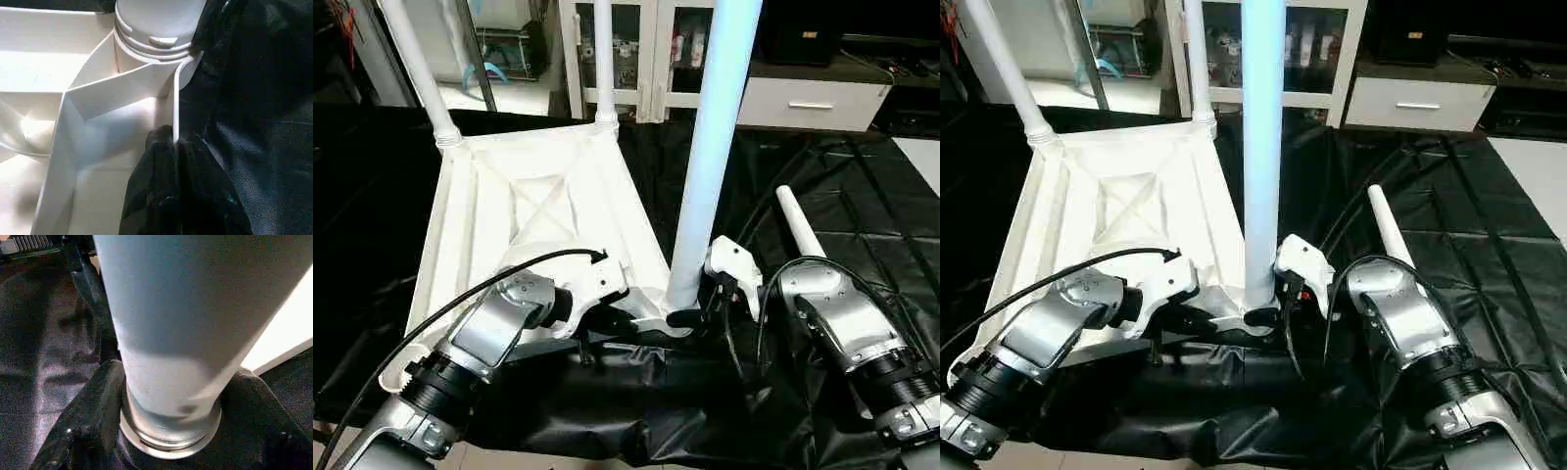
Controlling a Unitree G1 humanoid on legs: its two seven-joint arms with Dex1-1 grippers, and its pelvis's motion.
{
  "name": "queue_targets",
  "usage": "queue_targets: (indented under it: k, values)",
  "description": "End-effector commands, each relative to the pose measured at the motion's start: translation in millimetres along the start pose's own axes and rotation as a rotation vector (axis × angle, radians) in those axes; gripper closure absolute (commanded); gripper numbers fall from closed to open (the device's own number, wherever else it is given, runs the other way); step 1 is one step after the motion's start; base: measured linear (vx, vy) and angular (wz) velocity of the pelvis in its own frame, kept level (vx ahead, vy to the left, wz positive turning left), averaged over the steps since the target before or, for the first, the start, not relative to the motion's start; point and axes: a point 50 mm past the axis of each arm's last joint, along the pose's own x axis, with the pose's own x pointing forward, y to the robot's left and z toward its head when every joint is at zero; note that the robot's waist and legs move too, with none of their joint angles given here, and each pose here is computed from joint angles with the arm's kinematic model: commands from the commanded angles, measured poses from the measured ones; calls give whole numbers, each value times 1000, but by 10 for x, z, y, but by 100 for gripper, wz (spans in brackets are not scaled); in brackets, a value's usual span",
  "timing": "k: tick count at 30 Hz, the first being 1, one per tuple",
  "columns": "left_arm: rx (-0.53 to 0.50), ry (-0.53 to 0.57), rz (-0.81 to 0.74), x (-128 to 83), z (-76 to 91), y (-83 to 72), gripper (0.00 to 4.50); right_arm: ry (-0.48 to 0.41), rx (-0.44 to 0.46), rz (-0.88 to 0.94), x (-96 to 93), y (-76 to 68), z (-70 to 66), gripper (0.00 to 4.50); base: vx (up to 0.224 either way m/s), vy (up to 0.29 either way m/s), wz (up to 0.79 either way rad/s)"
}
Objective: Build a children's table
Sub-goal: Rotate leg to tighten
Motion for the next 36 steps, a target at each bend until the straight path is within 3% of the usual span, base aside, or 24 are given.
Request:
queue_targets:
  k: [1, 6, 9, 10, 12, 15, 19, 23, 28, 32, 33, 36]
  values:
    - [-59, 81, -106, 163, -205, -176, 450, 10, -24, 4, 22, -23, 41, 191, 0, 0, 0]
    - [-58, 80, -102, 163, -202, -168, 450, 8, -25, -3, 25, -29, 41, 191, 0, 0, 0]
    - [-65, 57, -36, 184, -169, -101, 450, 5, -13, -128, 39, -124, 28, 191, 0, 0, 0]
    - [-74, 38, 14, 202, -145, -54, 450, -8, 15, -225, 57, -196, 23, 191, 0, 0, 0]
    - [-122, -11, 189, 257, -84, 124, 450, -54, 155, -462, 115, -340, -25, 191, -61, 1, -3]
    - [-235, -69, 369, 327, -1, 309, 450, -78, 351, -674, 217, -385, -155, 191, -42, 4, -4]
    - [-289, -123, 481, 378, 114, 421, 450, -96, 462, -793, 292, -373, -235, 191, 0, 0, 0]
    - [-236, -174, 575, 478, 290, 505, 450, -114, 528, -939, 404, -375, -228, 191, 0, 0, 0]
    - [-201, -183, 532, 572, 383, 473, 450, -132, 511, -1026, 424, -390, -151, 192, 0, 0, 0]
    - [-169, -164, 498, 600, 377, 468, 450, -196, 434, -1002, 383, -392, -33, 192, 0, 0, 0]
    - [-163, -164, 496, 603, 375, 474, 450, -218, 428, -1005, 363, -386, -13, 136, 0, 0, 0]
    - [-146, -165, 490, 613, 391, 495, 450, -245, 403, -994, 280, -342, 20, 113, 0, 0, 0]
